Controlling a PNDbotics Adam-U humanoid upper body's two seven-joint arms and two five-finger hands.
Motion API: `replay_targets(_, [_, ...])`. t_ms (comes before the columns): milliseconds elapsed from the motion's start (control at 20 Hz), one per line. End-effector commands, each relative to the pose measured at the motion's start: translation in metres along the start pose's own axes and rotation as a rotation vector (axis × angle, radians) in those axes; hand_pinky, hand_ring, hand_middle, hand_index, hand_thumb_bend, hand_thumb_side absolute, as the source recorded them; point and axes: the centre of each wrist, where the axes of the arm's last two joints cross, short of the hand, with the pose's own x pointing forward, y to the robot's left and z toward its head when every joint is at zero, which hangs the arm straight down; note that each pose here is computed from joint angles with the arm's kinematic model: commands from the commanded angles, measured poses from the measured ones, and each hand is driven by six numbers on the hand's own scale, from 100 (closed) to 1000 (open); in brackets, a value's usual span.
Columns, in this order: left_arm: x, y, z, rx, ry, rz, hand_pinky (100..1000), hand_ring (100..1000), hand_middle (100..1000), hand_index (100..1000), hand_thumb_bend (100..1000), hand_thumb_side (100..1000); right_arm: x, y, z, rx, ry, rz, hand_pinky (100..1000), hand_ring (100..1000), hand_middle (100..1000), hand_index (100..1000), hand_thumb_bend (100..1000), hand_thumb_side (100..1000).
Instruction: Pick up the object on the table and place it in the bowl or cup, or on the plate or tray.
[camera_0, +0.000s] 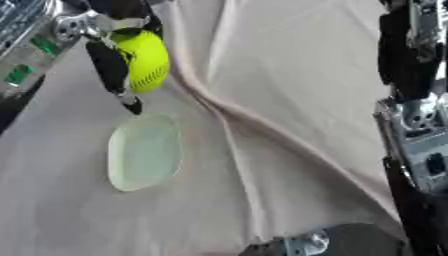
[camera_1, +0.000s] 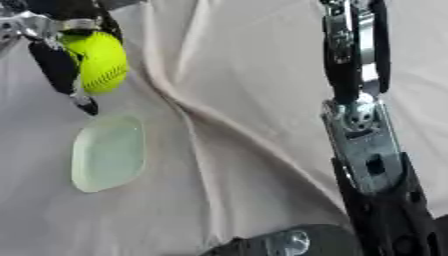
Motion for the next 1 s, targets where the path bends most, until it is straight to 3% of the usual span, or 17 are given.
replay_targets(50, [-0.008, 0.007, 0.024, 0.035, 0.021, 0.006, 100, 329, 552, 413, 759, 328, 0.0, -0.005, 0.0, -0.004, -0.002, 0.024, 664, 958, 916, 976, 100, 914])
replay_targets(400, [-0.001, -0.001, 0.037, 0.034, -0.005, 0.052, 100, 323, 558, 415, 744, 355, -0.002, -0.007, 0.001, -0.01, 0.005, 0.035, 665, 958, 915, 975, 100, 920])
replay_targets(1000, [0.005, -0.022, 0.025, -0.019, -0.017, 0.152, 100, 359, 606, 464, 760, 441, -0.001, -0.007, -0.002, -0.019, -0.005, 0.036, 665, 957, 915, 974, 100, 921])
